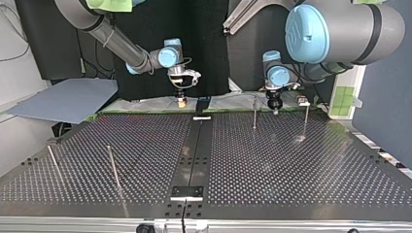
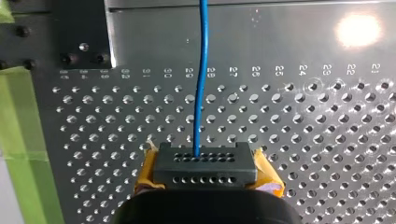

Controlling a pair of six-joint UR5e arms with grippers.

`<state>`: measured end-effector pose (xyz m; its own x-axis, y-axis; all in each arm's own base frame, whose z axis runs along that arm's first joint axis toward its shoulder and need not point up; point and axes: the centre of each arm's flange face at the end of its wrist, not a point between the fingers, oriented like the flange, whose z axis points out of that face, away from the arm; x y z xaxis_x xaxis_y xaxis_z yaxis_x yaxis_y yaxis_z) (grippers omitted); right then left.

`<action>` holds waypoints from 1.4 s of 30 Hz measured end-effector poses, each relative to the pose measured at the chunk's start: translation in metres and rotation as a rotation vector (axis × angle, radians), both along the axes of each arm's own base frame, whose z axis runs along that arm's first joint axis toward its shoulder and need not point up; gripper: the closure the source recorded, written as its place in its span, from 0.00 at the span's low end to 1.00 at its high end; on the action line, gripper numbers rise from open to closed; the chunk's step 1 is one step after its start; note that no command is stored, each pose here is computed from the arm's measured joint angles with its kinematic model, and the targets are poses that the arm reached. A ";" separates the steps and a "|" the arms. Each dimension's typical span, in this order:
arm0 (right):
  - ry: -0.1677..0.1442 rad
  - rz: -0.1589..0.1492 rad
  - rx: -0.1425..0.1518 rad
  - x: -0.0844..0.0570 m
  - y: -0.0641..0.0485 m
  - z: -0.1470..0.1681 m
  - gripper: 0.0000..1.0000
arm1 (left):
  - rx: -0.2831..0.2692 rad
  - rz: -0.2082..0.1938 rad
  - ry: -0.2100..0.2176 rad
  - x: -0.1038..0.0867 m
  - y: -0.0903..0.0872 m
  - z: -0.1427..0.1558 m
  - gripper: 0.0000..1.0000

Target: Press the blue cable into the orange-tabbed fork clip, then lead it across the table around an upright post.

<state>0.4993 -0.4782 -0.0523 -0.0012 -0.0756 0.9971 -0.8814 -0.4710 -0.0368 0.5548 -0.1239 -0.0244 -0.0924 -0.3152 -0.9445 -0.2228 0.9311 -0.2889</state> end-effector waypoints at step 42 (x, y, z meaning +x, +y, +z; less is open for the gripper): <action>-0.007 -0.045 -0.015 -0.010 -0.043 0.018 1.00 | 0.017 -0.105 0.045 0.005 0.005 -0.002 0.00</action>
